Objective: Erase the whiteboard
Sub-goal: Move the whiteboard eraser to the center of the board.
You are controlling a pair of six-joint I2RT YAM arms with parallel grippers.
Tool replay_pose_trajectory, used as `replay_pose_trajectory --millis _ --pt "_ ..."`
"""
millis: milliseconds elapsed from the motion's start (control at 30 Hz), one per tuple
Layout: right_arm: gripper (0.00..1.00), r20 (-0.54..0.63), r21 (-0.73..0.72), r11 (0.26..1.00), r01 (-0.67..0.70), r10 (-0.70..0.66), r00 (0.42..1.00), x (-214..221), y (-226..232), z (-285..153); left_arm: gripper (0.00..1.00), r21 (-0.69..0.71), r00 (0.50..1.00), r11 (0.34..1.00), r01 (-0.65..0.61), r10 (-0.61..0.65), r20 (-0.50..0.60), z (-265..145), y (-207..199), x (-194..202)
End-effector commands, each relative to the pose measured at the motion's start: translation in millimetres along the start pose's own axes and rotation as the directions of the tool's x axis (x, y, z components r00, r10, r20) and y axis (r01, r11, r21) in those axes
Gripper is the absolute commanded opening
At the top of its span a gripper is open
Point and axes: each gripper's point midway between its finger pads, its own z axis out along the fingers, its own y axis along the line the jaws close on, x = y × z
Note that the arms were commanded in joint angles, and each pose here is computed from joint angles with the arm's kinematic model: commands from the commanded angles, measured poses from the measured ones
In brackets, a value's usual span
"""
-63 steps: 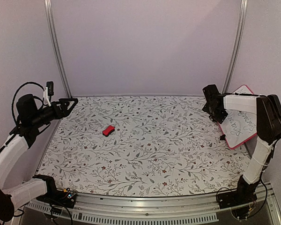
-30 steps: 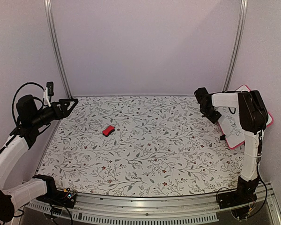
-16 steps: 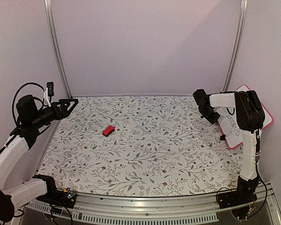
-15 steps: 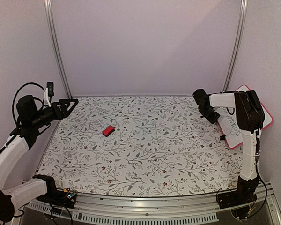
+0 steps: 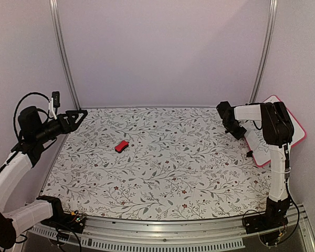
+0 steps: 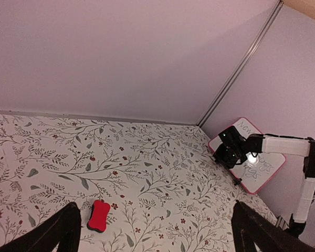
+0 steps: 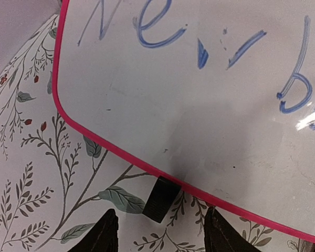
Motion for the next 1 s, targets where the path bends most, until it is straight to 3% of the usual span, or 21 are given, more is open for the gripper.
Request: replay_pose_trajectory --millis 0,200,967 --pt "0.53 0.011 0.01 1.0 -0.019 0.019 1.0 -5.5 3.5 3.4 1.0 0.023 1.0 1.0 -0.005 0.005 0.001 0.4 -4.6 1.7" --pt "0.46 0.005 0.014 1.0 -0.016 0.016 1.0 -5.7 4.9 5.8 1.0 0.021 1.0 1.0 -0.003 0.003 0.0 0.7 -4.0 1.8" --pt "0.32 -0.035 0.041 0.999 -0.021 0.022 0.999 0.3 3.6 13.0 1.0 0.023 1.0 1.0 -0.005 0.005 0.002 0.2 -4.8 1.3"
